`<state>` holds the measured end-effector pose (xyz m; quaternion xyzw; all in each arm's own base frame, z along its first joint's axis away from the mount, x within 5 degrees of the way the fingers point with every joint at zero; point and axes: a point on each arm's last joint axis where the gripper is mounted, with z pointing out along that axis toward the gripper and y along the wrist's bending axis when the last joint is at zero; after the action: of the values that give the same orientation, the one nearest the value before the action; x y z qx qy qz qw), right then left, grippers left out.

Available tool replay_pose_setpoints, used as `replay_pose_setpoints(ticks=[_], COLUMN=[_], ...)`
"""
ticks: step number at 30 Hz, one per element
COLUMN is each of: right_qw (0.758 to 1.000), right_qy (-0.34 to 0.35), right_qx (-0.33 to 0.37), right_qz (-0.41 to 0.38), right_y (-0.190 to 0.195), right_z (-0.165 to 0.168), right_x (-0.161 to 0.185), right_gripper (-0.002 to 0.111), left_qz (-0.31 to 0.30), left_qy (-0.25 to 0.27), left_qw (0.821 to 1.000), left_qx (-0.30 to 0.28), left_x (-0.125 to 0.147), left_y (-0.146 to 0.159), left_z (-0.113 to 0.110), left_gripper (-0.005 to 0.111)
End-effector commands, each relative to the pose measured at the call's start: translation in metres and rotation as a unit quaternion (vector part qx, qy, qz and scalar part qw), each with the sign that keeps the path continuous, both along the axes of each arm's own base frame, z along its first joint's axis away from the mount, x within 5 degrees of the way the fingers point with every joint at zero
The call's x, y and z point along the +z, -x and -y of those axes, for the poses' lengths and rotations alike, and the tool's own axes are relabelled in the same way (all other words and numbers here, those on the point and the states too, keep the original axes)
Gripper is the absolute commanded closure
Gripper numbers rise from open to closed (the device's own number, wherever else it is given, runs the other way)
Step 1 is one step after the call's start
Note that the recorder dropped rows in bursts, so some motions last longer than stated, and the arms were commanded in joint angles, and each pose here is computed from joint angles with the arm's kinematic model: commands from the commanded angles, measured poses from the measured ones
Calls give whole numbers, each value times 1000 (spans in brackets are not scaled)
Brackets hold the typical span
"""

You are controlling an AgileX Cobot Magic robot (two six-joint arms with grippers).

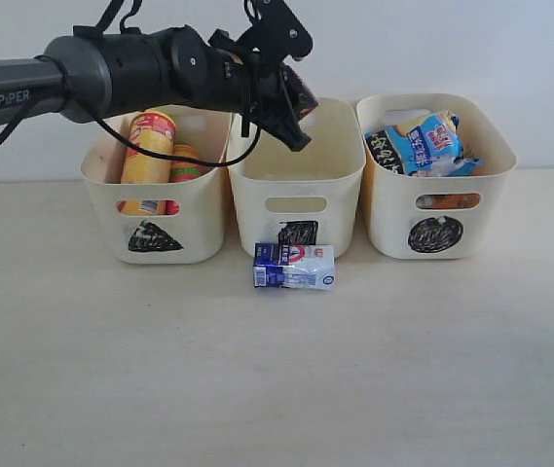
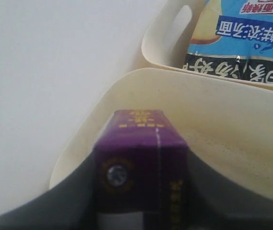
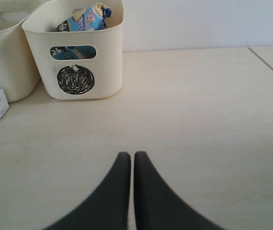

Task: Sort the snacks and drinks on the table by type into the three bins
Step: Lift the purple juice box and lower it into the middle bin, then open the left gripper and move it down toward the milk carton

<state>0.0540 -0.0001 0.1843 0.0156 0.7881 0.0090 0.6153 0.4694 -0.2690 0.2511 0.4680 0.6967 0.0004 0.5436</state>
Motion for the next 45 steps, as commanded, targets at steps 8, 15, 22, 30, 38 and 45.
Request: replay_pose_setpoints(ticks=[8,15,22,30,38,45], right_qw=[1000,1000,1000,1000,1000,1000], right_qy=[0,0,0,0,0,0], right_qx=[-5,-5,-5,-5,-5,-5], right_qz=[6,6,2,2,2,2], right_y=[0,0,0,0,0,0], right_z=[1,1,1,1,1,1], right_x=[0,0,-1,-1,-1,-1], right_gripper=[108,108,108,108,108,108], left_qz=[-20,-58,-98,-308,-381,-343], left_qy=[20,7,-16,-114,-76,-190], left_qw=[1000,998,994,944,920,897], left_qx=[1,-16,-55,25,-53,-204], left_x=[10,8,62,92,69,-3], left_y=[4,13,45,102,118,128], left_z=[2,5,-6,-48,-30,-13], left_gripper=[81,48,48,70,97,40])
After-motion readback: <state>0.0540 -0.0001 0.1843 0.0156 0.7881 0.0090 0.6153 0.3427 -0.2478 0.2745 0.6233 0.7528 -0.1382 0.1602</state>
